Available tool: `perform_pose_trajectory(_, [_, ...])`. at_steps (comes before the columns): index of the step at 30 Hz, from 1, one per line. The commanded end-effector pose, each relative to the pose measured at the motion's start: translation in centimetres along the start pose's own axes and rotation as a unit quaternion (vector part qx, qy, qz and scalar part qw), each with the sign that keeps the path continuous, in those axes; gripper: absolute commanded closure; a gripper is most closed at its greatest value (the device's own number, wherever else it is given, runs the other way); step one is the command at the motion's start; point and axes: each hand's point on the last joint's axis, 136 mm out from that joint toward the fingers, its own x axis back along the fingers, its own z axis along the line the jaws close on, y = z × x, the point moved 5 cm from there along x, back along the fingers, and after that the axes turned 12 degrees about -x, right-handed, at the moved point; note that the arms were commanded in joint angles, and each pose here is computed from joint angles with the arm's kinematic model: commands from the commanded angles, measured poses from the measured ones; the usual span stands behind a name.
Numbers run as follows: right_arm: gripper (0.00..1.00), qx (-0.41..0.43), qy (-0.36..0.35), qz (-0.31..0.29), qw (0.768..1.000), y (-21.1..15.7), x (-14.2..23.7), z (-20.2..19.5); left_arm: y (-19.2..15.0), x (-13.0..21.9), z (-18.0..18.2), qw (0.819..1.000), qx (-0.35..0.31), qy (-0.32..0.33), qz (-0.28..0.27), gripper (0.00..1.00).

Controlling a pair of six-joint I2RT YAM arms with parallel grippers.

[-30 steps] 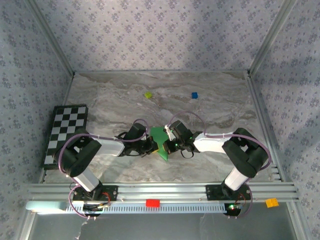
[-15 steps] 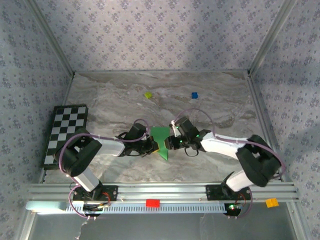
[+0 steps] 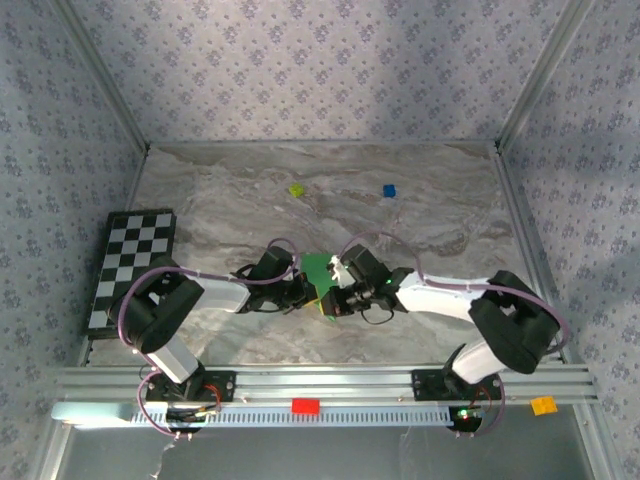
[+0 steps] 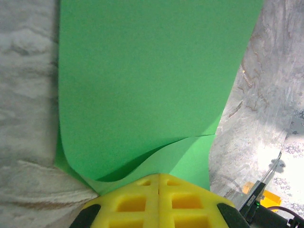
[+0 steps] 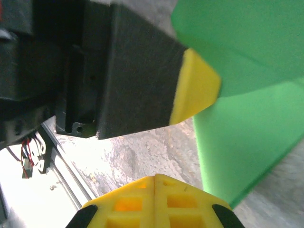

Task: Fold a paper plane with a square sheet of paper (pick it up from the middle)
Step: Third fold the triangle at the center of the table.

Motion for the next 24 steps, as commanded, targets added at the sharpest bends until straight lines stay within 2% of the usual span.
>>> perform_pose_trajectory(1, [0.98, -0.018, -0.008, 0.011, 1.000, 0.5, -0.8, 0.5, -0.9, -0.3, 2.0, 0.999, 0.006, 0.046, 0.012, 1.00])
perform_pose_trajectory(14, [0.97, -0.042, -0.056, 0.018, 0.997, 0.3, -2.0, -1.6, -0.9, -0.4, 1.9, 0.999, 0.006, 0.045, 0.013, 1.00])
perform_pose_trajectory(24, [0.96, -0.055, -0.063, 0.024, 0.996, -1.1, -2.0, -3.1, -0.9, -0.4, 2.2, 0.998, 0.006, 0.053, 0.012, 1.00])
